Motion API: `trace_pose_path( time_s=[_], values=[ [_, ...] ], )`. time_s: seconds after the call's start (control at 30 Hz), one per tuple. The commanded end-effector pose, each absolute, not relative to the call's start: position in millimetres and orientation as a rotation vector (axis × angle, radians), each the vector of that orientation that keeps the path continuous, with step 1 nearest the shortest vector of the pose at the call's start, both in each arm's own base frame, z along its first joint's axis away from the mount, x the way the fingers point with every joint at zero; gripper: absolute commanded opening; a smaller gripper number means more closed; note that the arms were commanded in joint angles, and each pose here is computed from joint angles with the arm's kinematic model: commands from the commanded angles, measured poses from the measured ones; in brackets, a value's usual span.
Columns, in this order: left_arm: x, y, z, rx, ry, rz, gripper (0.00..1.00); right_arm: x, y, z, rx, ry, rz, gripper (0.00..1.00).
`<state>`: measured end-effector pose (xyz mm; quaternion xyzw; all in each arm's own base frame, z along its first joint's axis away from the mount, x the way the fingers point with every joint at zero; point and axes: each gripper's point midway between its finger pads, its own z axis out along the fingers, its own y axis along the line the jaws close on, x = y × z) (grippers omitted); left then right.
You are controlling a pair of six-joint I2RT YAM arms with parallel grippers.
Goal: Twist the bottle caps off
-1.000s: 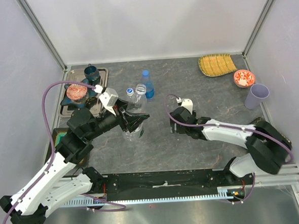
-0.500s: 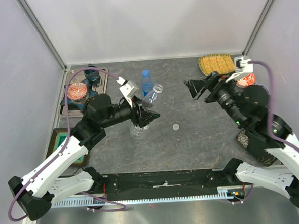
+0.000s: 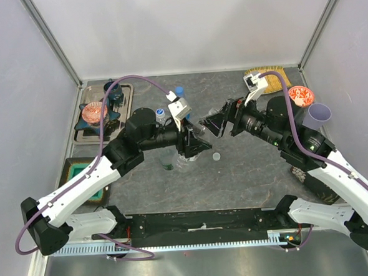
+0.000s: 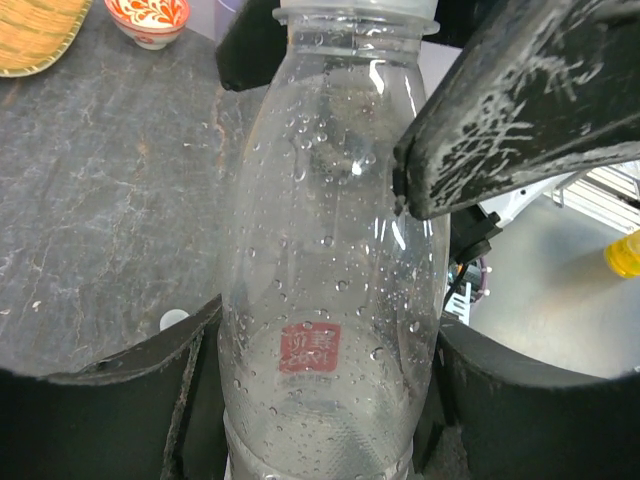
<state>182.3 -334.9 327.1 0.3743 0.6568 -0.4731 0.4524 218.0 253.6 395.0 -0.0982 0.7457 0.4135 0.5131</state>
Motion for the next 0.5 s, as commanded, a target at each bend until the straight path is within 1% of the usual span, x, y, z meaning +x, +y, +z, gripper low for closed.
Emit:
trace_pose_path(
  time_s=[0.0,0.1,0.2,0.3,0.33,0.4,0.43,0.47],
  values=[
    [175.9,-344.8,350.8,0.989,1.511,-1.175,0.35,212.4,252.7,414.4,-0.268,1.717,1.024,0.94],
    [173.9,-348.0,350.8,1.002,1.51,-1.177,0.35,212.6,251.2,414.5,-0.266,1.711,1.017,0.91],
    [172.8,-349.2,349.3,1.011,1.511,-1.174,0.36,212.1,251.5,412.0,-0.272,1.714,1.019,0.83],
    [172.8,-349.4,350.8,1.011,1.505,-1.168,0.36,210.1,252.0,409.6,-0.277,1.714,1.026,0.65],
    [173.3,-349.3,350.8,1.008,1.506,-1.166,0.36,210.1,251.4,408.8,-0.274,1.715,1.026,0.53],
    [173.7,-348.9,350.6,1.007,1.505,-1.163,0.38,209.0,249.3,406.8,-0.271,1.717,1.024,0.39],
    [174.7,-348.6,350.2,1.003,1.508,-1.156,0.39,208.3,249.2,406.7,-0.268,1.716,1.027,0.28],
    [175.3,-348.2,350.7,1.0,1.508,-1.153,0.41,207.7,248.2,407.4,-0.266,1.713,1.027,0.21]
  ],
)
